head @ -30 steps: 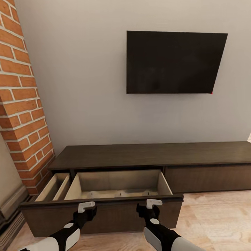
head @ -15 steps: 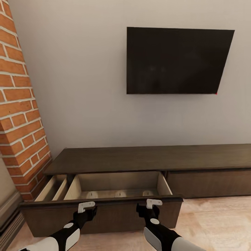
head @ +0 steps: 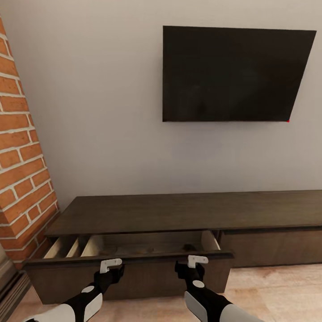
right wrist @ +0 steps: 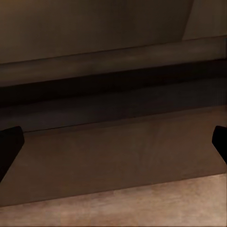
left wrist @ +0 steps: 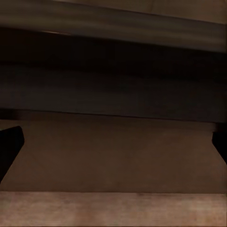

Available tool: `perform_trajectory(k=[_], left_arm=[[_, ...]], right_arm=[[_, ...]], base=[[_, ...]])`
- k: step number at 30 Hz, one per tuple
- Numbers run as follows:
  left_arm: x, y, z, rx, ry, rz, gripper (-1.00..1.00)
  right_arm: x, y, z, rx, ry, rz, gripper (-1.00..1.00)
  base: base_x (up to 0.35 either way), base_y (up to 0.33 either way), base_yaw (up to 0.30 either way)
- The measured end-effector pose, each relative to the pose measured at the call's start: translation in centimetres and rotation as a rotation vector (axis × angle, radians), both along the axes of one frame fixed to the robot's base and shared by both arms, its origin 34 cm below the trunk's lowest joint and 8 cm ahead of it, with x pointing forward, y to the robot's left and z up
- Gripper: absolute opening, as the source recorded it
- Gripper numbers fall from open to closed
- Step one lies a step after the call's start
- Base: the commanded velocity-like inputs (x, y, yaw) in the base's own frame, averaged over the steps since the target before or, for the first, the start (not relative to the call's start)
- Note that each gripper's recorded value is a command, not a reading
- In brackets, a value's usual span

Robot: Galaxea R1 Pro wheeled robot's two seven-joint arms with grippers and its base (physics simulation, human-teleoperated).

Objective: Place each of the two pumpkins and all three candles from the living room inside a cabinet in the living room (use any cabinet), then make sure every cabinet is closed, and position the cauldron so it is next to a table in the living room.

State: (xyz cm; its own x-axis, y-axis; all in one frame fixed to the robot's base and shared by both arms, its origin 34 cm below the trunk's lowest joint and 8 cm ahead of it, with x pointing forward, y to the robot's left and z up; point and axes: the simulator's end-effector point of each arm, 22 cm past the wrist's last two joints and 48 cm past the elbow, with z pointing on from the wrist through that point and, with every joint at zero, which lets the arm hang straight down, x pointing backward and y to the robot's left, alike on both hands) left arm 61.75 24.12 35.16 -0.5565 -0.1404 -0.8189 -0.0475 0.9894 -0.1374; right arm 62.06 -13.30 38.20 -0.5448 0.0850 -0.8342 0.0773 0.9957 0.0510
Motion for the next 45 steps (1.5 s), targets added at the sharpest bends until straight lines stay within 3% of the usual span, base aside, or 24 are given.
perform_trajectory(k=[20,45], left_arm=[[0.0,0.02,-0.02,0.0,0.001,0.0,1.0],[0.01,0.11,-0.02,0.001,0.0,0.001,1.0]], right_arm=[[0.02,-0.06,0.0,-0.001,0.0,-0.001,1.0],[0.03,-0.1,-0.02,-0.001,0.0,-0.002,1.0]], base=[[0.2,0.0,0.0],[0.046,0.016,0.0]])
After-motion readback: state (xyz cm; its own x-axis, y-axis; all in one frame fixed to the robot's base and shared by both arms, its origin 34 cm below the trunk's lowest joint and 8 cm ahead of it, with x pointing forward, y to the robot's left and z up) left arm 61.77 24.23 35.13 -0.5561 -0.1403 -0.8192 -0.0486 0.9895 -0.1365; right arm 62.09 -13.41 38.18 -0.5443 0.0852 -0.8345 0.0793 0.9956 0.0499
